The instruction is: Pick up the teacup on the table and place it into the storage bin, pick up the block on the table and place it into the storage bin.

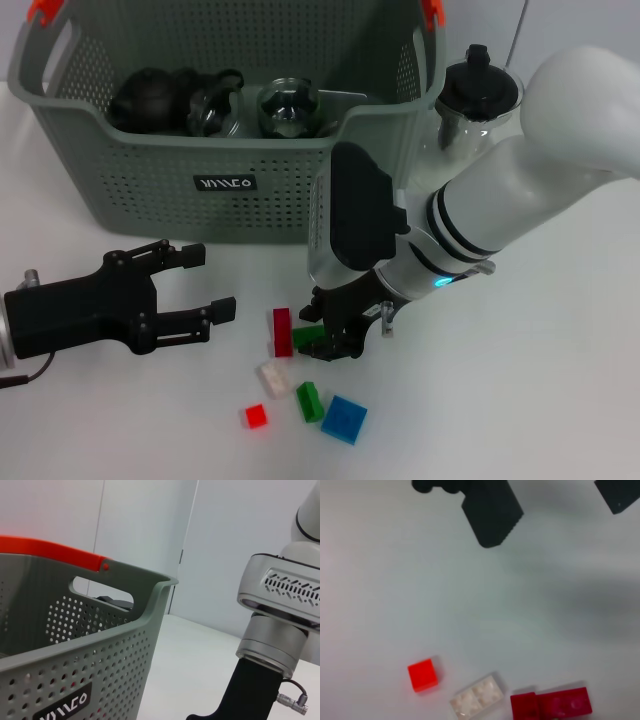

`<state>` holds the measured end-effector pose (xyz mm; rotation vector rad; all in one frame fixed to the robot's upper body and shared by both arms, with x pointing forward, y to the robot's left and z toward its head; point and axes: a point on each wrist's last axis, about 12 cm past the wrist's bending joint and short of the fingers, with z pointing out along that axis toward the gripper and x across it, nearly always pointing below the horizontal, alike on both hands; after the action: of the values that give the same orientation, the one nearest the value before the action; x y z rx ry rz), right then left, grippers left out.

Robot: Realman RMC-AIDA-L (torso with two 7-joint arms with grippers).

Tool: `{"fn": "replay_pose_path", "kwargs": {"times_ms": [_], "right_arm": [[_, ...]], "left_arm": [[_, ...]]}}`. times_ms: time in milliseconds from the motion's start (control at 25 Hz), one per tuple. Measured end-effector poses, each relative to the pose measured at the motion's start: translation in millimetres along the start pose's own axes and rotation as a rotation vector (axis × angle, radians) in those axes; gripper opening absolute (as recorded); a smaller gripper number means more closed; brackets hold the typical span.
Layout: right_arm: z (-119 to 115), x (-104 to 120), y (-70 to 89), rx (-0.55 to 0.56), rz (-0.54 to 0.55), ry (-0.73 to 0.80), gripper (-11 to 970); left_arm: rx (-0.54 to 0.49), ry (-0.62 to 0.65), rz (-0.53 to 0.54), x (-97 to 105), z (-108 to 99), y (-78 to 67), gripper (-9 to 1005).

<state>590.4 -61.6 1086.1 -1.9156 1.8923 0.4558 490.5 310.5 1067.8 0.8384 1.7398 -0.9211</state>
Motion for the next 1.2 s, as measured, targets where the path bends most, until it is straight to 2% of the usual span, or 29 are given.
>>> {"fn": "replay_pose_path", "kwargs": {"times_ms": [600, 720, 760, 1000, 1200], "right_arm": [[-2, -1, 0.9, -0.013, 0.001, -0.002, 318], [-8, -3, 0.9, -0.038, 0.019, -0.032, 207], [-10, -3, 0.8, -0.044, 0.024, -0.041, 207], [-53, 11, -6.0, -0.073, 0.099, -0.111, 206], [-133, 28, -3.3, -0.066, 0.179, -0.205, 206]], "left_arm": [[-0.002, -0.002, 0.0, 0, 0, 0.1, 856], [-0.002, -0.003, 0.0, 0, -1, 0.0, 856], [-0.001, -0.004, 0.0, 0, -1, -0.1, 856], [-0.004, -0.006, 0.001, 0, -2, -0.4, 856], [-0.005, -0.007, 0.001, -1, -3, -0.1, 856]]}}
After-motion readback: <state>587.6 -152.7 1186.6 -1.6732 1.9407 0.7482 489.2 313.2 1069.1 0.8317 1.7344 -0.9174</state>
